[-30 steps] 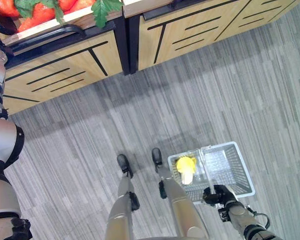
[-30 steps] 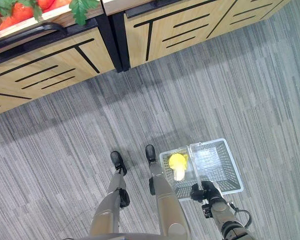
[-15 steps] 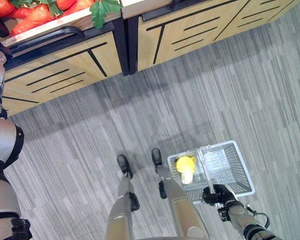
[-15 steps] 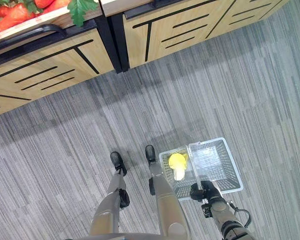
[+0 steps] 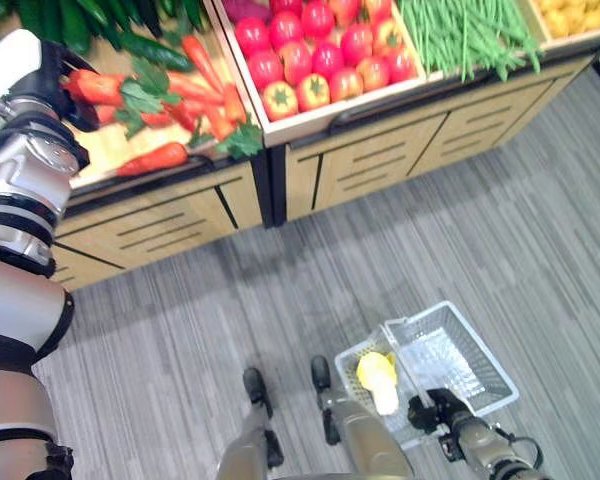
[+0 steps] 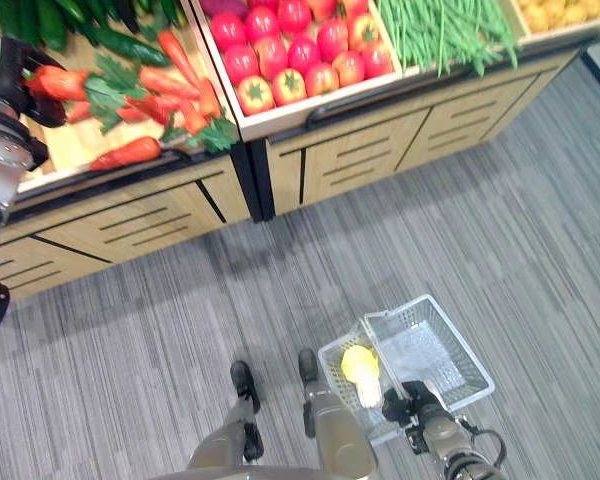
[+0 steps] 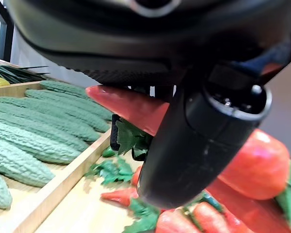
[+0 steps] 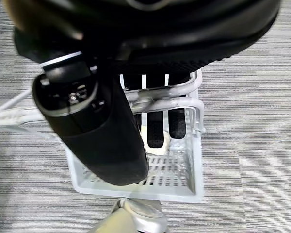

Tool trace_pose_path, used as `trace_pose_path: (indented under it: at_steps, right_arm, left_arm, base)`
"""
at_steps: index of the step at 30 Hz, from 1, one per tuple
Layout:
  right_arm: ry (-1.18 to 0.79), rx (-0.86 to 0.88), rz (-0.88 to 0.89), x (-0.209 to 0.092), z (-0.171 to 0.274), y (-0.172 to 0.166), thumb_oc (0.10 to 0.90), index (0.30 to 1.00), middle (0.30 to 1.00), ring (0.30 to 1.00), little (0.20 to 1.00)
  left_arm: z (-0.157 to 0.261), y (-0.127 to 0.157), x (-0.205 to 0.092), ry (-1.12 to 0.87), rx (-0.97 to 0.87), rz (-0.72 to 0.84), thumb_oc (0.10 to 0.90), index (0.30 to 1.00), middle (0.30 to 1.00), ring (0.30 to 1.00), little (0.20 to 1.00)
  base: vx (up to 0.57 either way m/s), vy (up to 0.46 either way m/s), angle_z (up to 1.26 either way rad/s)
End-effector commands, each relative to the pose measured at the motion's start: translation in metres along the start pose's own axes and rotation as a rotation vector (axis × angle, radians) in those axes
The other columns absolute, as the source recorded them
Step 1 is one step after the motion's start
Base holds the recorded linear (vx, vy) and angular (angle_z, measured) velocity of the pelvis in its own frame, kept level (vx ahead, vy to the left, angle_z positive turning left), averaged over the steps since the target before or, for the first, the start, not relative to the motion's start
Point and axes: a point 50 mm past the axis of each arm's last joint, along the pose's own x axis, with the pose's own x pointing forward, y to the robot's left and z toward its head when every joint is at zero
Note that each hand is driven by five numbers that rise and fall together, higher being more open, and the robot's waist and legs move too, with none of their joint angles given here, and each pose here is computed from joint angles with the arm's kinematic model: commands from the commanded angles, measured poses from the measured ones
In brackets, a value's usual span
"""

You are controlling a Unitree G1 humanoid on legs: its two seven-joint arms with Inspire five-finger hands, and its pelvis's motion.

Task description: Get the vegetables into the basket

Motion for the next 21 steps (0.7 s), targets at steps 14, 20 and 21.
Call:
trace_pose_path:
  at_steps: [14, 20, 21]
  right_arm:
    - [0.211, 0.031, -0.034, -0.015, -0.065, 0.0, 0.4, 0.3, 0.3, 0.3, 0.3]
    - [0.191, 0.027, -0.029, -0.014, -0.06, 0.005, 0.4, 0.3, 0.3, 0.3, 0.3]
    - [0.188, 0.007, -0.018, -0.015, -0.061, 0.009, 0.4, 0.3, 0.3, 0.3, 0.3]
  left_arm:
    - [0.007, -0.033, -0.048, -0.246, -0.378, -0.071, 0.4, 0.3, 0.3, 0.3, 0.3]
    - [0.005, -0.063, -0.11, -0.334, -0.634, -0.187, 0.4, 0.3, 0.3, 0.3, 0.3]
    - [0.004, -0.077, -0.14, -0.33, -0.752, -0.232, 0.4, 0.3, 0.3, 0.3, 0.3]
  base:
    - [-0.06, -0.02, 0.04]
    - [-0.06, 0.002, 0.07]
    - [-0.07, 0.018, 0.19]
